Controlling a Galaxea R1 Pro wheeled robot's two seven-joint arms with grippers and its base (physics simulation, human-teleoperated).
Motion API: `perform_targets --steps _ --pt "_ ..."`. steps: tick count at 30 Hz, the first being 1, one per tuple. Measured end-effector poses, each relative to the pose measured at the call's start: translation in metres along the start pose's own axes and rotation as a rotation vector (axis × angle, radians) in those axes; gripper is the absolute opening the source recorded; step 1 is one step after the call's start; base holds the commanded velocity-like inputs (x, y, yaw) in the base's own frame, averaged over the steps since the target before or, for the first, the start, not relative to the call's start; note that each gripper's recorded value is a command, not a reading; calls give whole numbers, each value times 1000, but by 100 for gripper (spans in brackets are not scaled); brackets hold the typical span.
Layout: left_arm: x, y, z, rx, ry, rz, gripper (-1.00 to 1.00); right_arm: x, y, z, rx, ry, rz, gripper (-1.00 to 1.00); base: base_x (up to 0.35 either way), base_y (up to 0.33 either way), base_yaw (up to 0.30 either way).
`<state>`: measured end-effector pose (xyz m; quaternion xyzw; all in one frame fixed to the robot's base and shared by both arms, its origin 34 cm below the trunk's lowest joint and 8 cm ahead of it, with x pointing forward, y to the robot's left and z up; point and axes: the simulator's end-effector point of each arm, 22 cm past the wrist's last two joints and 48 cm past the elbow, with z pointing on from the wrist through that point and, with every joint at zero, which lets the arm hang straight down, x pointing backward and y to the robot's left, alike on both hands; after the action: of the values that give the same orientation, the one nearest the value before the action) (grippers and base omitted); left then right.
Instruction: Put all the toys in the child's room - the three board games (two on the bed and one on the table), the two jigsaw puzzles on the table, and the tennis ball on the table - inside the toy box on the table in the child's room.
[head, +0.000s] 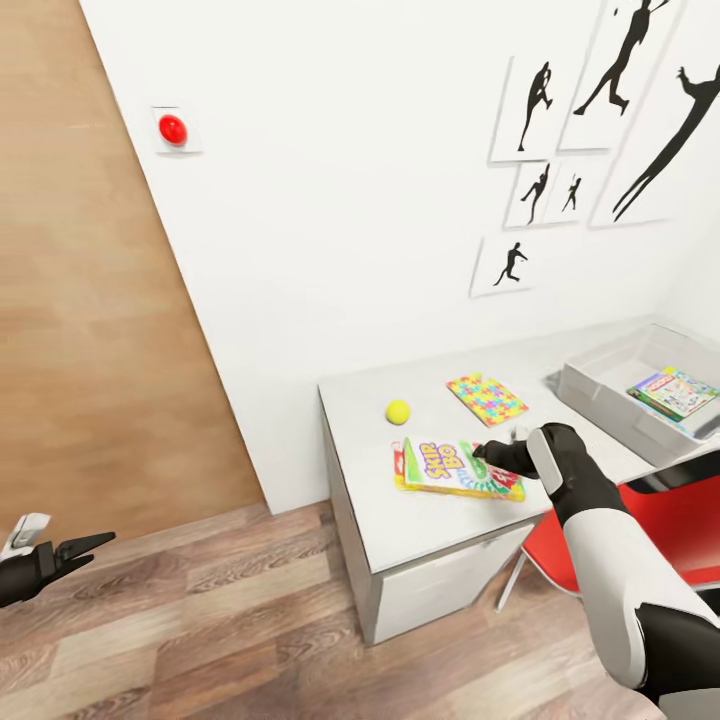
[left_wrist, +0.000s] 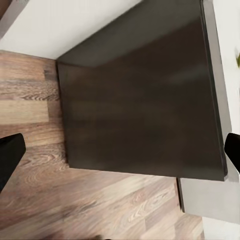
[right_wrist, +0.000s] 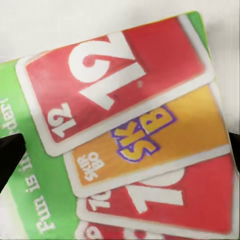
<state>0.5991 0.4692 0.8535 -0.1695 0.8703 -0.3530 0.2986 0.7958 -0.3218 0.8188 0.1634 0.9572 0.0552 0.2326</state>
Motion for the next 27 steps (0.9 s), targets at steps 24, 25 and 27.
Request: perform_targets --steps 24,25,27 --pt "0 0 0 0 0 0 100 0 3 0 -13 -2 7 100 -93 154 0" --pt "0 0 0 0 0 0 100 0 3 0 -12 -2 7 100 -73 41 0" --pt "0 0 0 1 1 0 100 0 3 0 -11 -3 6 100 -42 24 0"
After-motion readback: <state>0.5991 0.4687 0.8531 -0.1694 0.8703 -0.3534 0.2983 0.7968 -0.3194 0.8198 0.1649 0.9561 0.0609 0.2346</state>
